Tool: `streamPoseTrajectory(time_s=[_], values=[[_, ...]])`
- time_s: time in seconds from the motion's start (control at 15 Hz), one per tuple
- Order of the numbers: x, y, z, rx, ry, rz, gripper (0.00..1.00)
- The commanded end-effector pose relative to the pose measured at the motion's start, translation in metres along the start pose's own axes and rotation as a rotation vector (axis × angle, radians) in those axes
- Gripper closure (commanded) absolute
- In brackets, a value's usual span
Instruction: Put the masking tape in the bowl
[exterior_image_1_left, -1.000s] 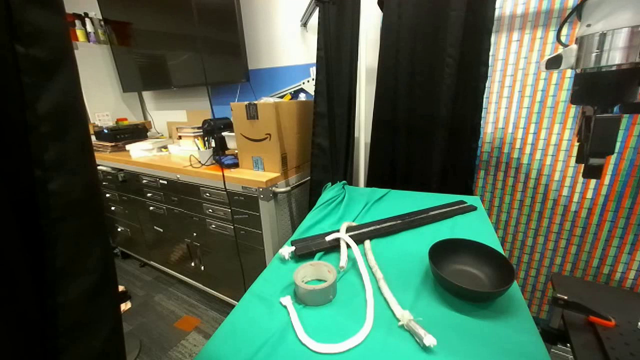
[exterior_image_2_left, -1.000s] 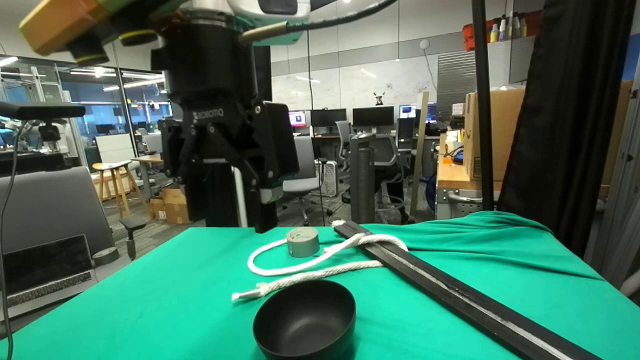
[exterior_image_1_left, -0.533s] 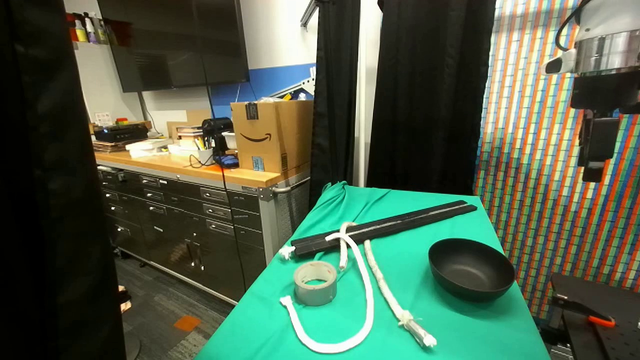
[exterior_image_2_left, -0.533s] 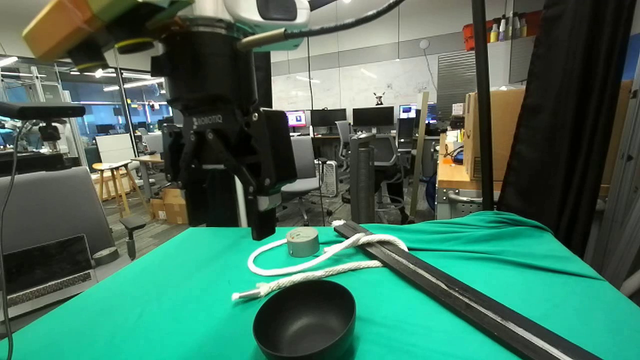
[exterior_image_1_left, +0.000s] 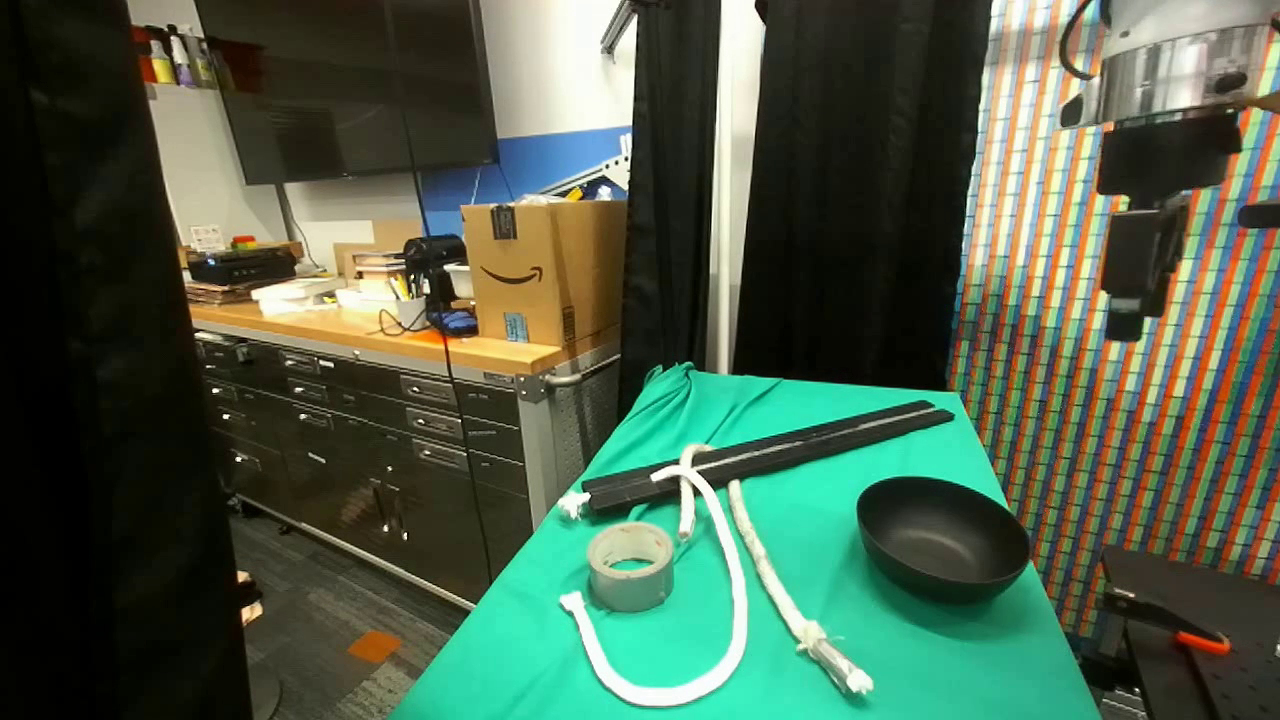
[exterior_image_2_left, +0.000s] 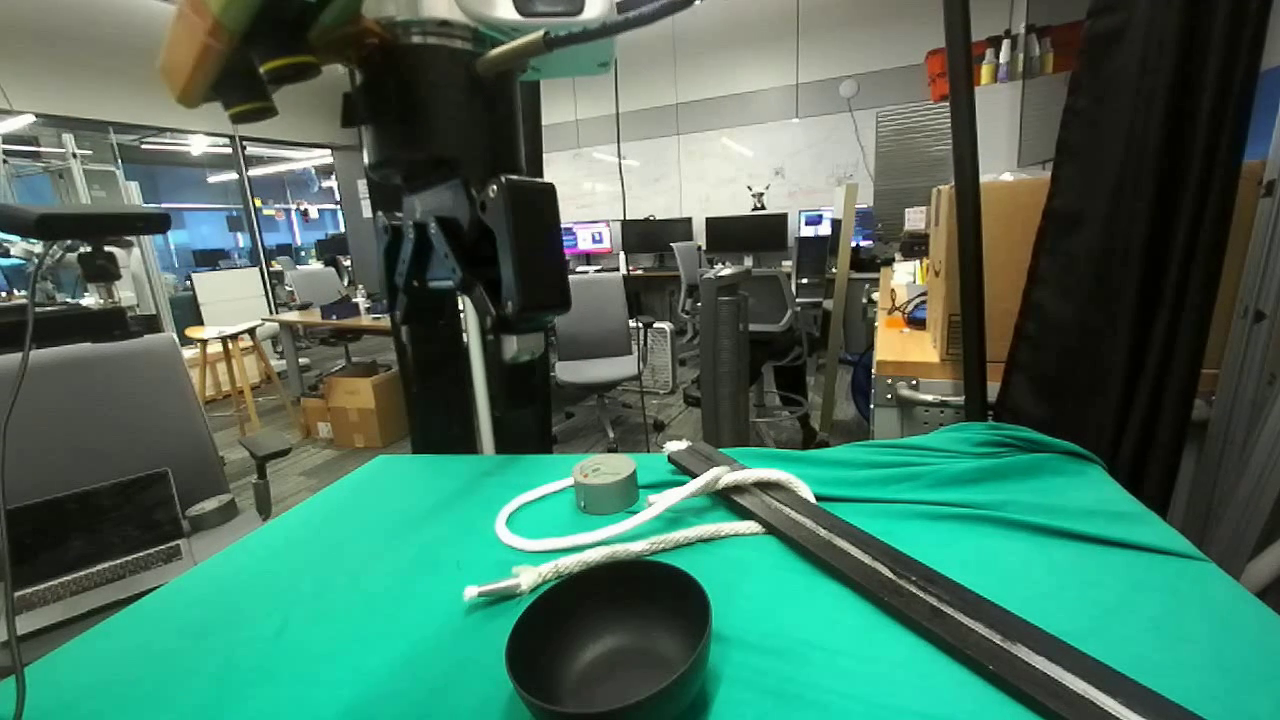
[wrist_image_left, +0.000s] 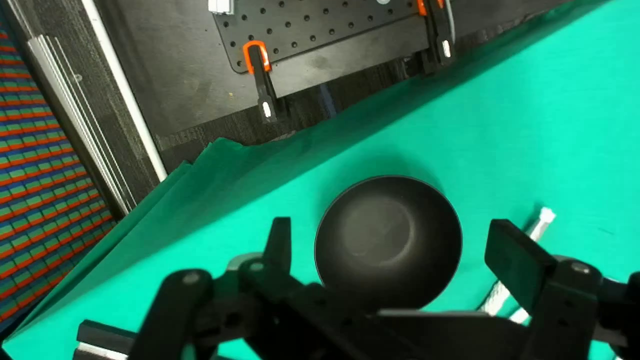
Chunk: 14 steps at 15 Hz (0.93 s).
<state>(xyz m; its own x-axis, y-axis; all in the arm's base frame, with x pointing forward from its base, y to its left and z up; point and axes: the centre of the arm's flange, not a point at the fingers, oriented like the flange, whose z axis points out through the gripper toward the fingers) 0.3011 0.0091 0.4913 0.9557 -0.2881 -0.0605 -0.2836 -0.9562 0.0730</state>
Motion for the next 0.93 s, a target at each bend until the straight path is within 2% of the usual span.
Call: streamPoseTrajectory(time_s=[0.0, 0.47, 0.87], values=[[0.045, -0.040, -0.035, 0.040, -0.023, 0.158, 0.00], [0.091, -0.108, -0.060, 0.085, -0.028, 0.327, 0.00], [0.126, -0.123, -0.048, 0.120, -0.004, 0.448, 0.00]])
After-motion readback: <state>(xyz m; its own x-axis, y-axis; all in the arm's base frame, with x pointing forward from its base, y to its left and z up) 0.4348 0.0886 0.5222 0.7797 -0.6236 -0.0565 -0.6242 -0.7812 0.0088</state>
